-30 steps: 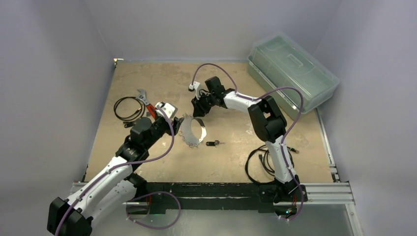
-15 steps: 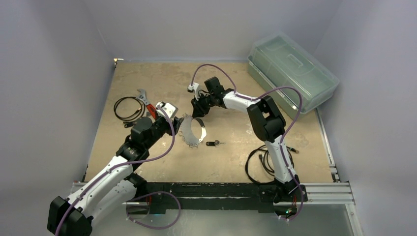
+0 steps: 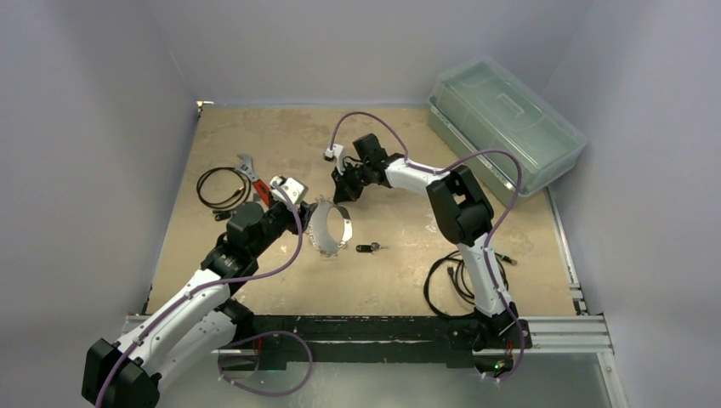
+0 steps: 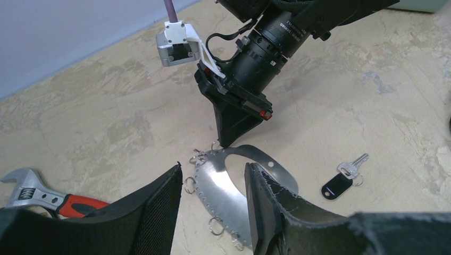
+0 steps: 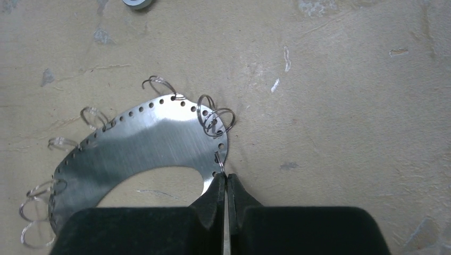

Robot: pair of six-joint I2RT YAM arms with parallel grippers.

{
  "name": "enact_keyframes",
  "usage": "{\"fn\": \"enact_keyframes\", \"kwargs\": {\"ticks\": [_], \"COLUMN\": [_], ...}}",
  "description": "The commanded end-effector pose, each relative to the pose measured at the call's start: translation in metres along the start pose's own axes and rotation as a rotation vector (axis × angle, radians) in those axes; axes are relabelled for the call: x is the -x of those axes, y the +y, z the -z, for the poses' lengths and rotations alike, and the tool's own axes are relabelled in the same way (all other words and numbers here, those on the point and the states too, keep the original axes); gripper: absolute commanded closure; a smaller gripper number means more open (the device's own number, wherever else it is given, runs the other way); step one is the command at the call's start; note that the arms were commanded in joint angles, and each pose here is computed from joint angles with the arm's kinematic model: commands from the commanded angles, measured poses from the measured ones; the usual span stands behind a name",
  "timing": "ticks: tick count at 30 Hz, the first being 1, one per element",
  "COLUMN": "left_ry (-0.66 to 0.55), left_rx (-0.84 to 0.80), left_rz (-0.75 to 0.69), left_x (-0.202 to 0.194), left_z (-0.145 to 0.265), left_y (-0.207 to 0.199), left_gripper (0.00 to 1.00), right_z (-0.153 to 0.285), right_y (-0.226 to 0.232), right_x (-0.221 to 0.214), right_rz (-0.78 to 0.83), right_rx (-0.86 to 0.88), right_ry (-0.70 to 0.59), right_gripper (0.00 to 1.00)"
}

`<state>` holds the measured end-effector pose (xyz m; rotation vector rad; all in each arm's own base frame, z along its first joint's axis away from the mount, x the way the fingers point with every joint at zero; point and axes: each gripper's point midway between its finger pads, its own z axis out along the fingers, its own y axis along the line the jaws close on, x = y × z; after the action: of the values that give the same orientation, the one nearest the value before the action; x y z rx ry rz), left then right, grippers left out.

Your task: Put the keys on the keyring

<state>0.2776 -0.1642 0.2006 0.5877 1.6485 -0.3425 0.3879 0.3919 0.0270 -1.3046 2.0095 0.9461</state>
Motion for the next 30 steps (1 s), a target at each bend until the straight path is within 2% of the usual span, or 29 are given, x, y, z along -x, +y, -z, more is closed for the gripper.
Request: {"fn": "enact_keyframes", "kwargs": {"ticks": [1, 6, 10, 18, 22, 30], "left_ry": [-0.06, -0.064, -0.075, -0.138, -0.181, -0.176], "left_rx": [-0.008, -0.015, -0.028, -0.067, -0.09, -0.099], "left_rz": [-0.027, -0.033, -0.046, -0.061, -0.113, -0.198], "left_x": [0.021, 0.022, 0.025, 0.04, 0.052, 0.06], "left_z": [-0.001, 0.0, 0.001, 0.004, 0.005, -0.003], "left_y": [0.0, 0.0, -0.002, -0.009, -0.012, -0.009], "left_gripper": [0.54, 0.55, 0.56, 0.54, 0.51, 0.51], "right_z": [0.007, 0.016, 0.026, 0.064, 0.082, 0.106], "right_y": [0.011, 0.017, 0.017, 0.026, 0.039, 0.058], "right_x": [0.028, 0.037, 0.037, 0.045, 0.055, 0.053], "right_rz": [0.063, 0.09, 0.125, 0.182, 0.207, 0.254], "right_rx": [0.033, 0.033, -0.013, -0.094, -0.107, -0.183], "right_ry": [-0.055, -0.062, -0.021, 0.03, 0.038, 0.125], "right_gripper": [1.0, 1.0, 1.0, 1.0, 1.0, 1.0]}}
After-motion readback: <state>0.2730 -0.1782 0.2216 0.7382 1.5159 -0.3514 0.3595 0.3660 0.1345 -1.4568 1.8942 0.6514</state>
